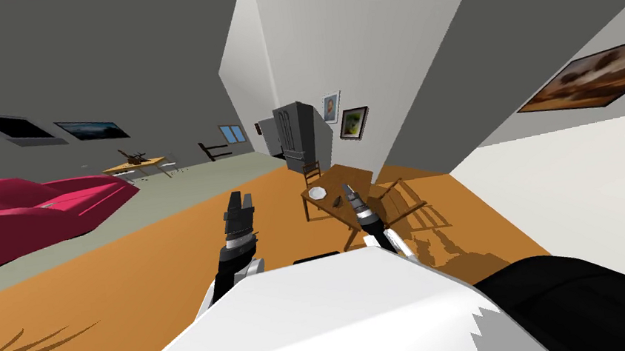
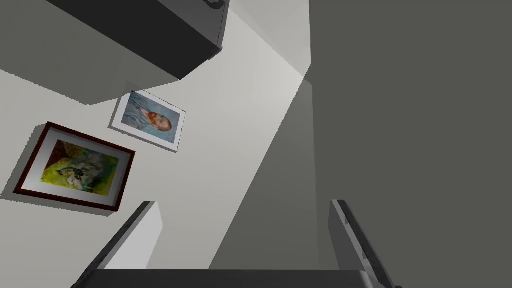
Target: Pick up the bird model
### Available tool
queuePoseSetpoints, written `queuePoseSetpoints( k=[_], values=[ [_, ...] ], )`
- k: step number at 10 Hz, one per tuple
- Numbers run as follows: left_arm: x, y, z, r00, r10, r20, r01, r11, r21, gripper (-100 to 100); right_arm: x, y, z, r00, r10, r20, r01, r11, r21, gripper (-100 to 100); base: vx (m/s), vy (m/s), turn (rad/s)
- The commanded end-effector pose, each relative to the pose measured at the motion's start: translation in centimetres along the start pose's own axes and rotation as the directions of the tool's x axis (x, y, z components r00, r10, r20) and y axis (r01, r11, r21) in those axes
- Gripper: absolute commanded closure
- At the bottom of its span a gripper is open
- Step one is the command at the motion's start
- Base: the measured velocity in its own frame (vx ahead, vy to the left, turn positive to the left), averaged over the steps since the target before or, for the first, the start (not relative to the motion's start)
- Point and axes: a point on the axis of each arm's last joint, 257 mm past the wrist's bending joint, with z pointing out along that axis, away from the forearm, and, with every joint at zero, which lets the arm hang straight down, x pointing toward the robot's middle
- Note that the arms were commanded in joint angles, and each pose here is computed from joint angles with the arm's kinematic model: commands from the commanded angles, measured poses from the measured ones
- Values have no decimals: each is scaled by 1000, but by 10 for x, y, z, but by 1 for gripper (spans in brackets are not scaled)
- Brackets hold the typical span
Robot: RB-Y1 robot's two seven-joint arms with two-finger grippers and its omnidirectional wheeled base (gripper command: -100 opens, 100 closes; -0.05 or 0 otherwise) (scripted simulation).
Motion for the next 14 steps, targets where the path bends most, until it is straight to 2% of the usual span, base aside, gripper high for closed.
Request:
queuePoseSetpoints(
  k=[1,2,5,6,7,8,9,10,11,12,13,14],
  values=[
    [0,0,0,1000,0,0,0,1000,0,0,11,-2,1,998,-55,-30,55,998,-3,-100,-34,-8,81],
    [0,0,0,1000,0,0,0,1000,0,0,24,-9,-2,991,-117,-67,117,993,-9,-100,-38,-8,131],
    [0,0,0,1000,0,0,0,1000,0,0,44,-16,-5,968,-220,-125,218,976,-29,-100,-35,-8,105],
    [0,0,0,1000,0,0,0,1000,0,0,57,-23,-9,946,-281,-161,277,960,-46,-100,-35,-6,129],
    [0,0,0,1000,0,0,0,1000,0,0,60,-23,-9,937,-304,-174,299,953,-54,-100,-31,-7,81],
    [0,0,0,1000,0,0,0,1000,0,0,73,-31,-14,908,-365,-208,357,931,-76,-100,-33,-6,173],
    [0,0,0,1000,0,0,0,1000,0,0,77,-32,-14,896,-386,-220,377,922,-86,-100,-30,-7,79],
    [0,0,0,1000,0,0,0,1000,0,0,90,-40,-20,860,-444,-252,429,896,-113,-100,-32,-5,122],
    [0,0,0,1000,0,0,0,1000,0,0,94,-41,-21,844,-467,-263,450,884,-125,-100,-24,-5,88],
    [0,0,0,1000,0,0,0,1000,0,0,106,-51,-27,802,-521,-293,497,853,-157,-100,-30,2,160],
    [0,0,0,1000,0,0,0,1000,0,0,110,-51,-28,784,-542,-302,515,840,-170,-100,-23,-5,69],
    [0,0,0,1000,0,0,0,1000,0,0,111,-52,-29,779,-548,-305,520,836,-174,-100,-7,-5,-16]
  ],
)
